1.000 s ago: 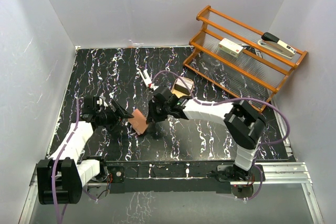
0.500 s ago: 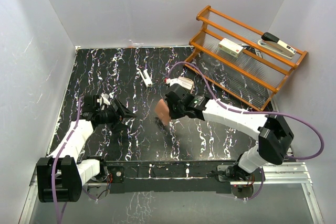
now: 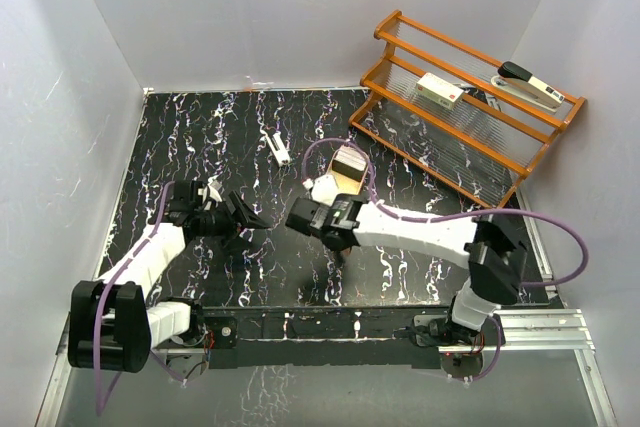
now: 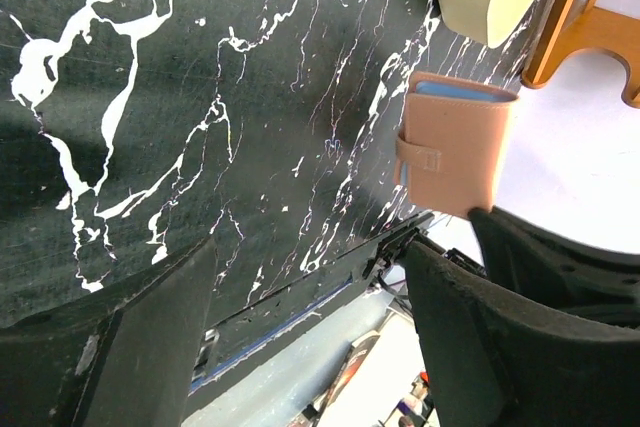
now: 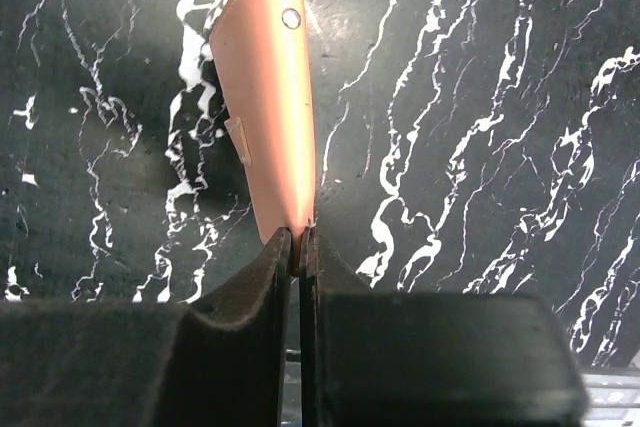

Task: Put the credit cards into the card holder
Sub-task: Turn over the card holder at the center of the board.

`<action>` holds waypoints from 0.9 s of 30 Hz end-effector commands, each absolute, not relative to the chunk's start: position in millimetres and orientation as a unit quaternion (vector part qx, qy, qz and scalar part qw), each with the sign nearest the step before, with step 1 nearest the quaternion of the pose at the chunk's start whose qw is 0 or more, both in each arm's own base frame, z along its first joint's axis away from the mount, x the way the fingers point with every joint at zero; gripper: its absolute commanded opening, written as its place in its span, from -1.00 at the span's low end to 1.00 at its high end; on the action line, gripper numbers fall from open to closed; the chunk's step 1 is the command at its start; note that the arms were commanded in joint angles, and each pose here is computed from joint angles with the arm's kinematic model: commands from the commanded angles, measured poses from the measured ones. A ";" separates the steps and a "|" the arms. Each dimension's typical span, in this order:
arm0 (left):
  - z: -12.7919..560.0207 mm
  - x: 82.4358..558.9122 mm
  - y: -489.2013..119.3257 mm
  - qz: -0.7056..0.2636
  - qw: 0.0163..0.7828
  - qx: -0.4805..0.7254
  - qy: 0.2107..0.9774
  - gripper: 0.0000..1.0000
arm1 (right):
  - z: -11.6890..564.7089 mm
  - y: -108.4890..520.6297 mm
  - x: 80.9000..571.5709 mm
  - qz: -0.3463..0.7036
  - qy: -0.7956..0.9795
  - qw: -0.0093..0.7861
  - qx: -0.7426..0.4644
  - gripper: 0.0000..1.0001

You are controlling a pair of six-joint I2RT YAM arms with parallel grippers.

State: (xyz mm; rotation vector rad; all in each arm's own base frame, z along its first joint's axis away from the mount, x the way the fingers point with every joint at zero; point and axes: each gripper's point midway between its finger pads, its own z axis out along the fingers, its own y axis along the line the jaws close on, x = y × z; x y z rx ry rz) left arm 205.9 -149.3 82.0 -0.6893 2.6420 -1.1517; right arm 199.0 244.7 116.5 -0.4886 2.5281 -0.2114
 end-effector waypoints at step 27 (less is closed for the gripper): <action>66.4 193.9 -172.7 -0.411 0.054 -0.221 0.883 0.27 | 109.4 348.5 172.2 0.082 0.915 0.312 -0.243 -0.30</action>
